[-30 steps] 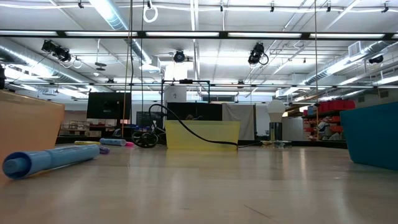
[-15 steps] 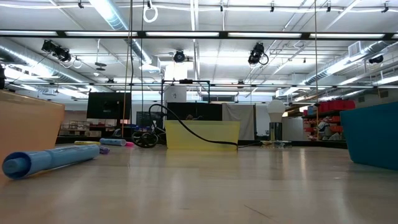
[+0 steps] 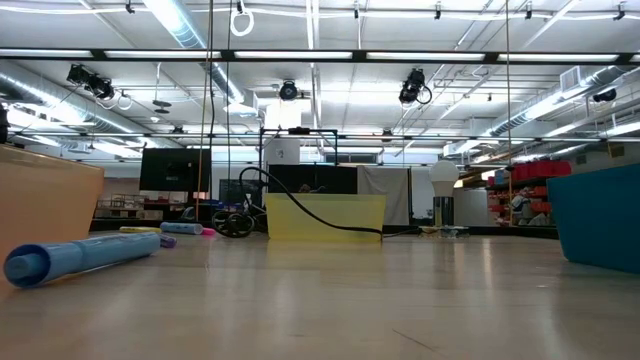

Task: Pick & Place Markers
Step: Put the bottom yellow highlighter pen into the blue bin

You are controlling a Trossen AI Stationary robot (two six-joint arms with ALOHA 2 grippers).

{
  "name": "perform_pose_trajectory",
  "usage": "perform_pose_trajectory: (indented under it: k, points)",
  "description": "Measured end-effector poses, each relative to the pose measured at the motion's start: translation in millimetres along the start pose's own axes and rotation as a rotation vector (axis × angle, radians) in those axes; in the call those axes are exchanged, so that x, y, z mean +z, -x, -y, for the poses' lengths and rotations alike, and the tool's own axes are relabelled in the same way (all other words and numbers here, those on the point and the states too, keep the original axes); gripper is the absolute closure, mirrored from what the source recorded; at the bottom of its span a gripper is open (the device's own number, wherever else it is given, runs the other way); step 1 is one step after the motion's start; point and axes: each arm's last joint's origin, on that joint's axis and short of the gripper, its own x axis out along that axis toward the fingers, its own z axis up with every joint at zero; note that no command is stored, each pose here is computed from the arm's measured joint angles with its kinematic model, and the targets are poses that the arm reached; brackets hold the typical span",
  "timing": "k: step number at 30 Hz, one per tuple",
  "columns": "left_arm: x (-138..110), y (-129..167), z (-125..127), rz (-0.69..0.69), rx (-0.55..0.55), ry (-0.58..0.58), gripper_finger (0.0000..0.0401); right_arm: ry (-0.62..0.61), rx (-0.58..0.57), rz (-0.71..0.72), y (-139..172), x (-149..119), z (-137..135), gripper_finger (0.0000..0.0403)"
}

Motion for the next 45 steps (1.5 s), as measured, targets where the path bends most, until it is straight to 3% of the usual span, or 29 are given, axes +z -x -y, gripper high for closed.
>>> perform_pose_trajectory:
  k: [7,16,26,32,39,45]
  points:
    - [0.0,0.0,0.0,0.0,0.0,0.0,0.0222,0.221,0.262,-0.084,12.5,-15.3,-18.0,0.0385]
    - [0.0,0.0,-1.0,0.005,0.033,0.0,0.0222,0.44,0.44,-0.248,33.8,-38.5,-36.2,0.0385]
    - [-0.2,0.1,-2.4,0.011,0.079,0.047,0.0222,0.583,0.536,-0.268,37.0,-41.7,-51.2,0.0385]
    - [-0.4,0.0,-2.7,0.013,0.087,0.089,0.0222,0.69,0.526,-0.324,27.2,-42.4,-65.2,0.0385]
    - [-0.9,0.0,-3.1,0.011,0.097,0.108,0.0222,0.78,0.582,-0.464,0.6,-65.3,-88.4,0.0385]
    - [-0.9,0.0,-3.1,0.013,0.098,0.151,0.0222,0.851,0.66,-0.476,-29.5,-88.5,-116.0,0.0385]
